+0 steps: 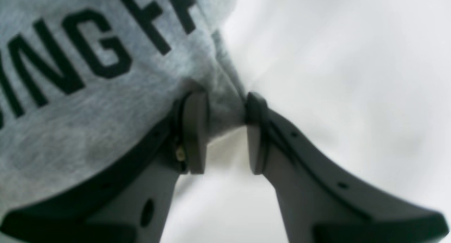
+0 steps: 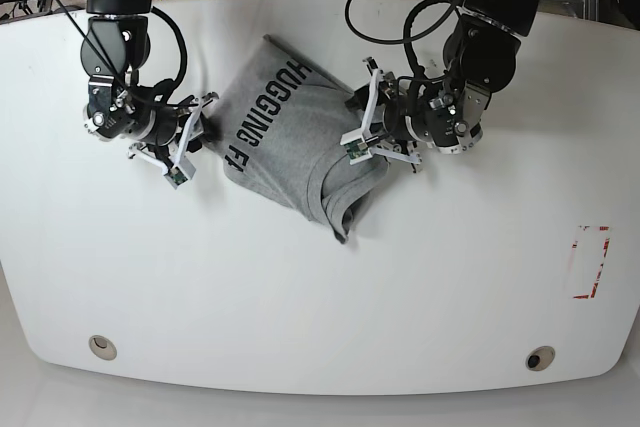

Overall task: Fold the T-shirt properly
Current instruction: 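Grasp the folded bundle with both grippers and straighten it, then carry the folded shirt with the left gripper to the table corner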

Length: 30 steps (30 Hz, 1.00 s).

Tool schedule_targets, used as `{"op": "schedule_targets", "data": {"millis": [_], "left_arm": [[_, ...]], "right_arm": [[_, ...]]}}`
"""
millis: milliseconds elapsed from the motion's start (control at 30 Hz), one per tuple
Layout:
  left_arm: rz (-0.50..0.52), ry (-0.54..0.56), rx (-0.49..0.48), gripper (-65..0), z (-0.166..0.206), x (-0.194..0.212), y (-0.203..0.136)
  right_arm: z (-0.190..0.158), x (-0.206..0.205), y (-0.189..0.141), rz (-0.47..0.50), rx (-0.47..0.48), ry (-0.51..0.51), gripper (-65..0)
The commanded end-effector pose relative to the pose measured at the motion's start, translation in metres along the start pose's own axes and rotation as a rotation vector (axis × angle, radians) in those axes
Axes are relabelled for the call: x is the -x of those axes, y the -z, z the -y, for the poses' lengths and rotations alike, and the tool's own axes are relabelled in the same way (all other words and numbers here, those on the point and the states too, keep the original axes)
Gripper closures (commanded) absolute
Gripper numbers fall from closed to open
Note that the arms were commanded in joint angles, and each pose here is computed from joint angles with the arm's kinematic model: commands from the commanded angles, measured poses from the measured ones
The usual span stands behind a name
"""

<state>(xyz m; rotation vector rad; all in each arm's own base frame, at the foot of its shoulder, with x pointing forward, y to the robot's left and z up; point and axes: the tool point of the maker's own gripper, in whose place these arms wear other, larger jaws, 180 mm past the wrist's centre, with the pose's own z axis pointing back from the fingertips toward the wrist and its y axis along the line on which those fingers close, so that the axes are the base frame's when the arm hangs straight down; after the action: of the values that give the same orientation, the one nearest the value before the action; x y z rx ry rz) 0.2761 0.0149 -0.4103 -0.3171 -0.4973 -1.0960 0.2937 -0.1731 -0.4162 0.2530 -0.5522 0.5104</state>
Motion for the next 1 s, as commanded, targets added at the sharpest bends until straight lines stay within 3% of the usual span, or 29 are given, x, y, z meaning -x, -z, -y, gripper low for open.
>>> {"op": "schedule_targets", "data": {"millis": [0, 300, 567, 767, 967], "left_arm": [[-0.040, 0.025, -0.077, -26.0, -0.029, 0.005, -0.013], [0.014, -0.007, -0.203, -26.0, -0.076, -0.005, -0.048], [0.094, -0.006, -0.313, -26.0, -0.093, -0.027, -0.083], [0.146, -0.029, -0.313, -26.1, -0.073, -0.038, -0.079], [0.256, -0.258, -0.342, -26.2, -0.064, -0.060, -0.071]], "right_arm": [[-0.007, 0.001, -0.012, 0.008, 0.014, -0.051, -17.4], [-0.112, -0.008, -0.002, 0.017, -0.166, -0.224, -17.3], [-0.197, -0.033, 0.008, 0.078, -0.336, -0.301, -17.3], [-0.205, -0.042, 0.009, 0.097, -0.347, -0.287, -17.3], [-0.194, -0.054, -0.003, 0.138, -0.306, -0.307, -17.3]]}}
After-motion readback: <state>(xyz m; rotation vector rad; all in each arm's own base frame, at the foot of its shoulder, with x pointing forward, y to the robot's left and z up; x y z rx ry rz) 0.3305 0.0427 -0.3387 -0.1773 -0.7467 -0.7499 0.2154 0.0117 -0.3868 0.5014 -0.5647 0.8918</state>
